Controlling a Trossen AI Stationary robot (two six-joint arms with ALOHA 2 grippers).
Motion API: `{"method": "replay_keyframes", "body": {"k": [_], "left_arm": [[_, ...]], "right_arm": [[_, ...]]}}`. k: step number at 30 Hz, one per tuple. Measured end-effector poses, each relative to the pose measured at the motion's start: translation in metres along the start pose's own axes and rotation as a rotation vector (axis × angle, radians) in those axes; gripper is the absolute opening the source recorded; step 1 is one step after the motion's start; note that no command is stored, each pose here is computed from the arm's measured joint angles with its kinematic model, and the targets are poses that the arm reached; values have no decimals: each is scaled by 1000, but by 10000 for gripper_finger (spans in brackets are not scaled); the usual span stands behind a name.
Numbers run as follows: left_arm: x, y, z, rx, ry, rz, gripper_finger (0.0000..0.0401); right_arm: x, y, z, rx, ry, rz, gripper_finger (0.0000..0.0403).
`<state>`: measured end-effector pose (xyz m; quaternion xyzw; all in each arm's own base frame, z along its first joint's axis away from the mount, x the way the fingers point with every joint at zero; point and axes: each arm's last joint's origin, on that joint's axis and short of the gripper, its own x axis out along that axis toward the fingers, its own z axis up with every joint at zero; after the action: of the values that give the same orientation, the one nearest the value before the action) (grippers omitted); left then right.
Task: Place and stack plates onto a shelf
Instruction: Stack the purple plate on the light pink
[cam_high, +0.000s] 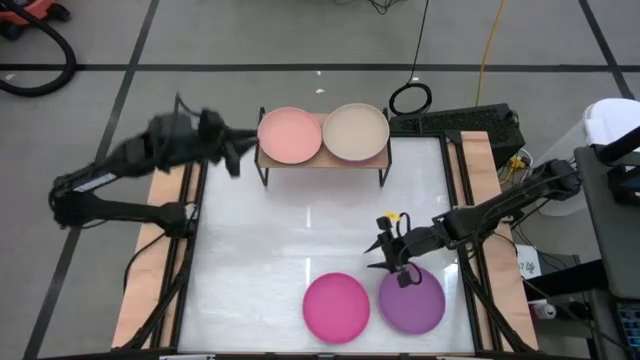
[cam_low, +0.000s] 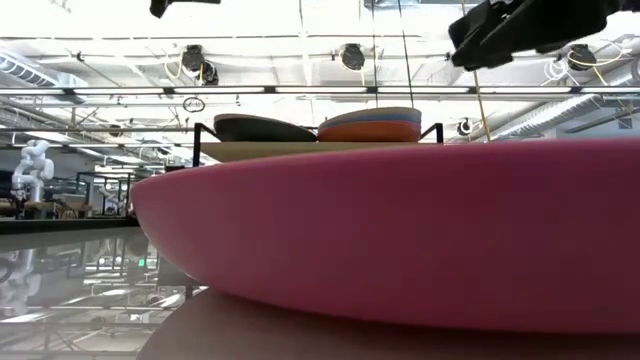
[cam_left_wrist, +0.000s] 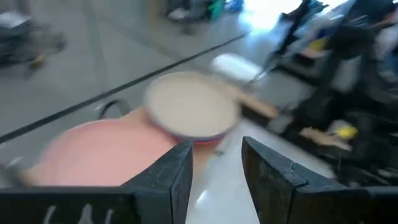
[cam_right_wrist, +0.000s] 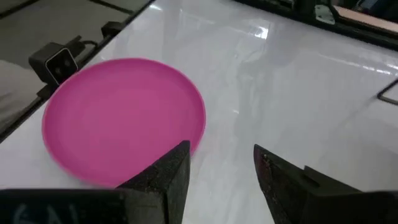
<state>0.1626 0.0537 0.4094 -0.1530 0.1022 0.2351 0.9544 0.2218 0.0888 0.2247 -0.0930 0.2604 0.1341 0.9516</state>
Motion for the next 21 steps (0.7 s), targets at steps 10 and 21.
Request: {"method": "replay_keyframes", "body": {"k": [10,21], "left_arm": [[24,-24,-82,25,-209,-221,143],[47,-50,-162,33,-210,-385,143]], "right_arm": [[-29,-6,40,65,245,14,157],[-26,5,7,261,450,128,157]]}}
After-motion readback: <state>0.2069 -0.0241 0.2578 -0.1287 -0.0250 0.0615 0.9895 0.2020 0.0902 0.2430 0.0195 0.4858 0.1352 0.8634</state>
